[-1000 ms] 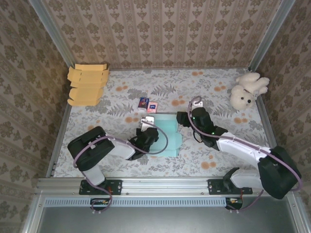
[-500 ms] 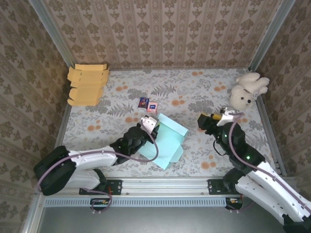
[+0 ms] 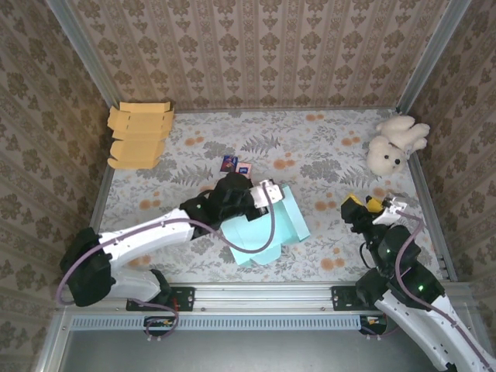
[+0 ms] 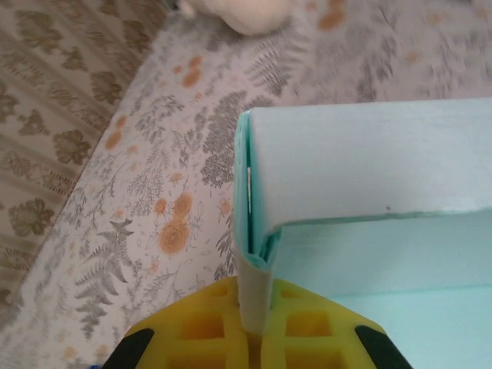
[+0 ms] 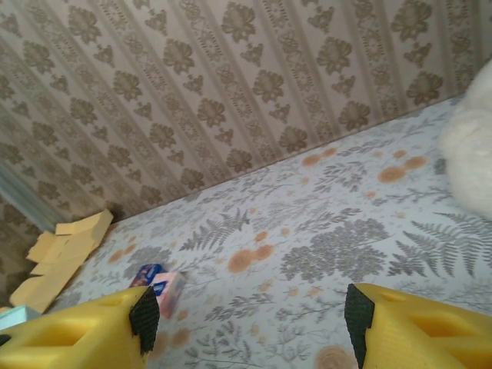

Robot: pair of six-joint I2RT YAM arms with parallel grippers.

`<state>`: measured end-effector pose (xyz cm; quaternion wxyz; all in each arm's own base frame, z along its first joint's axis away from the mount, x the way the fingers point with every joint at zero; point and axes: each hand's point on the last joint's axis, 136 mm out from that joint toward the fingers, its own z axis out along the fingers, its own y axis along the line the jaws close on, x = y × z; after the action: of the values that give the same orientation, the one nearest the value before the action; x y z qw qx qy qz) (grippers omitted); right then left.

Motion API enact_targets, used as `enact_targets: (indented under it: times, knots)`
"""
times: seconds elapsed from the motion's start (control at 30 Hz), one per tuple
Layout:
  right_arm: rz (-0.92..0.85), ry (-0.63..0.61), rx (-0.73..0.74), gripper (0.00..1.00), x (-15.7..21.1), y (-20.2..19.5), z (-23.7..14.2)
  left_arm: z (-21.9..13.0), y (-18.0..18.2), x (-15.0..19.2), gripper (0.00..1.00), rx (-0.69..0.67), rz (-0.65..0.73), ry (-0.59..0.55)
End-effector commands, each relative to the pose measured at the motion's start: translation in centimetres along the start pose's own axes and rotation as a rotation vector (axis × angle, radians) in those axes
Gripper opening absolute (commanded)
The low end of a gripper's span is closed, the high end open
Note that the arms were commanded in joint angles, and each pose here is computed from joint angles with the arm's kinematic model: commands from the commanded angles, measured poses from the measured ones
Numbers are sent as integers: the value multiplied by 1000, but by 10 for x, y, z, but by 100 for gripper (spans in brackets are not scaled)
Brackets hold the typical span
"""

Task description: Fold the paper box

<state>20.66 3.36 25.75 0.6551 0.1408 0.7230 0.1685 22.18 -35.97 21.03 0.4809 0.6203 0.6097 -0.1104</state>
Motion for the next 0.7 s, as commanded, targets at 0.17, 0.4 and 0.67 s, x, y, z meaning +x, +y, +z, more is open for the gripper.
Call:
enact_targets:
  times: [0.17,0.4,0.67]
  knots:
    - [-37,-31,79,69,-2,-15,0,5,-13,25,0,264,583,386]
    - [-47,-38,110,69,0,-21,1,22,4,40,0,448,902,665]
    - [-48,-37,115,69,0,-22,1,78,6,63,0,493,1042,698]
